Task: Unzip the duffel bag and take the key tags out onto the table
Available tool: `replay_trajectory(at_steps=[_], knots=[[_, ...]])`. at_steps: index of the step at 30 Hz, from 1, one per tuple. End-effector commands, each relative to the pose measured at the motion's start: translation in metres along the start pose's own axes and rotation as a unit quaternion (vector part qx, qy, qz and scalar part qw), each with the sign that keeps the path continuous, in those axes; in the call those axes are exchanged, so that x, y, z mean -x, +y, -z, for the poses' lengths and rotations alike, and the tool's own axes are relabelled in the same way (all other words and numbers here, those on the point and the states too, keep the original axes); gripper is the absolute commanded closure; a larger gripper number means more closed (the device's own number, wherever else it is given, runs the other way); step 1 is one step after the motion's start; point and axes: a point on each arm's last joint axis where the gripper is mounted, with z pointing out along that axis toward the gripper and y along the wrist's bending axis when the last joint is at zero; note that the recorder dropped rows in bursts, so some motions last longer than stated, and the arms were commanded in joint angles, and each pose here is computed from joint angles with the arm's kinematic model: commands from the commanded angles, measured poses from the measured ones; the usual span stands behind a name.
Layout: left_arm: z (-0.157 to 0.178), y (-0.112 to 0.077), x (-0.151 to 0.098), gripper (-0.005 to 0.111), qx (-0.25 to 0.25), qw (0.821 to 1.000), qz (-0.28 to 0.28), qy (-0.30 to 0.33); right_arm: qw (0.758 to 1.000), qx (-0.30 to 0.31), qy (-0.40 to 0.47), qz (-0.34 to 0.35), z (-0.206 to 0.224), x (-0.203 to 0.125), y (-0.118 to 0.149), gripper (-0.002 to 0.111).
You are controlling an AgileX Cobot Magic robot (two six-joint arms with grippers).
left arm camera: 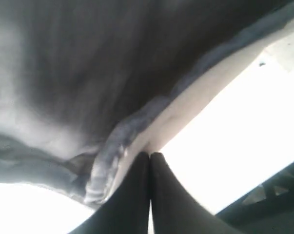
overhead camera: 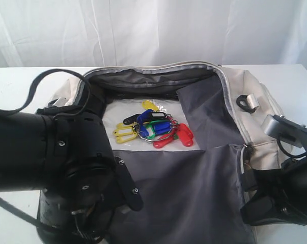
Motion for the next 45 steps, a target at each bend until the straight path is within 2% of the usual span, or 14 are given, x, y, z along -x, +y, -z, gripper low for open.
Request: replay_trajectory(at_steps=[1, 7, 11, 14, 17, 20, 25, 30, 34, 36, 39, 41, 42, 45], knots=[[-0.002, -0.012, 0.007, 0.107, -0.055, 0.997, 0.022, -0.048, 1.0, -0.002, -0.001, 0.004, 0.0, 0.0, -0.001, 0.102], [-0.001, -0.012, 0.002, 0.107, -0.063, 0.996, 0.029, -0.049, 1.0, 0.001, 0.002, 0.029, 0.001, -0.002, 0.001, 0.102], [0.04, -0.003, -0.004, 0.107, -0.067, 0.988, 0.041, -0.133, 0.998, 0.003, -0.039, 0.053, 0.016, -0.004, 0.01, 0.102], [0.083, 0.009, -0.011, 0.107, -0.06, 0.969, 0.051, -0.235, 0.992, 0.007, -0.094, 0.082, 0.036, -0.005, 0.022, 0.102], [0.12, 0.022, -0.014, 0.107, -0.03, 0.938, 0.058, -0.341, 0.981, 0.0, -0.149, 0.121, 0.06, -0.012, 0.035, 0.102], [0.139, 0.044, -0.005, 0.107, 0.008, 0.91, 0.102, -0.402, 0.967, -0.015, -0.204, 0.149, 0.079, -0.021, 0.042, 0.102], [0.126, 0.09, 0.039, 0.107, 0.01, 0.914, 0.153, -0.377, 0.937, -0.071, -0.302, 0.164, 0.103, -0.037, 0.041, 0.102], [0.108, 0.116, 0.101, 0.107, -0.073, 0.916, 0.106, -0.38, 0.919, -0.111, -0.353, 0.136, 0.115, -0.05, 0.036, 0.102], [0.073, 0.132, 0.149, 0.107, -0.059, 0.925, 0.098, -0.363, 0.914, -0.112, -0.367, 0.136, 0.118, -0.053, 0.037, 0.102], [0.054, 0.13, 0.16, 0.101, -0.069, 0.936, 0.095, -0.332, 0.913, -0.114, -0.367, 0.138, 0.118, -0.053, 0.037, 0.102], [0.028, 0.125, 0.17, 0.061, -0.083, 0.946, 0.102, -0.295, 0.913, -0.114, -0.367, 0.138, 0.118, -0.053, 0.037, 0.102], [0.021, 0.125, 0.174, 0.041, -0.084, 0.947, 0.102, -0.293, 0.913, -0.114, -0.367, 0.138, 0.118, -0.053, 0.037, 0.102], [0.017, 0.125, 0.177, 0.036, -0.083, 0.946, 0.104, -0.296, 0.913, -0.114, -0.367, 0.138, 0.118, -0.053, 0.037, 0.102], [0.009, 0.124, 0.181, 0.04, -0.084, 0.947, 0.104, -0.293, 0.913, -0.114, -0.367, 0.138, 0.118, -0.053, 0.037, 0.102]])
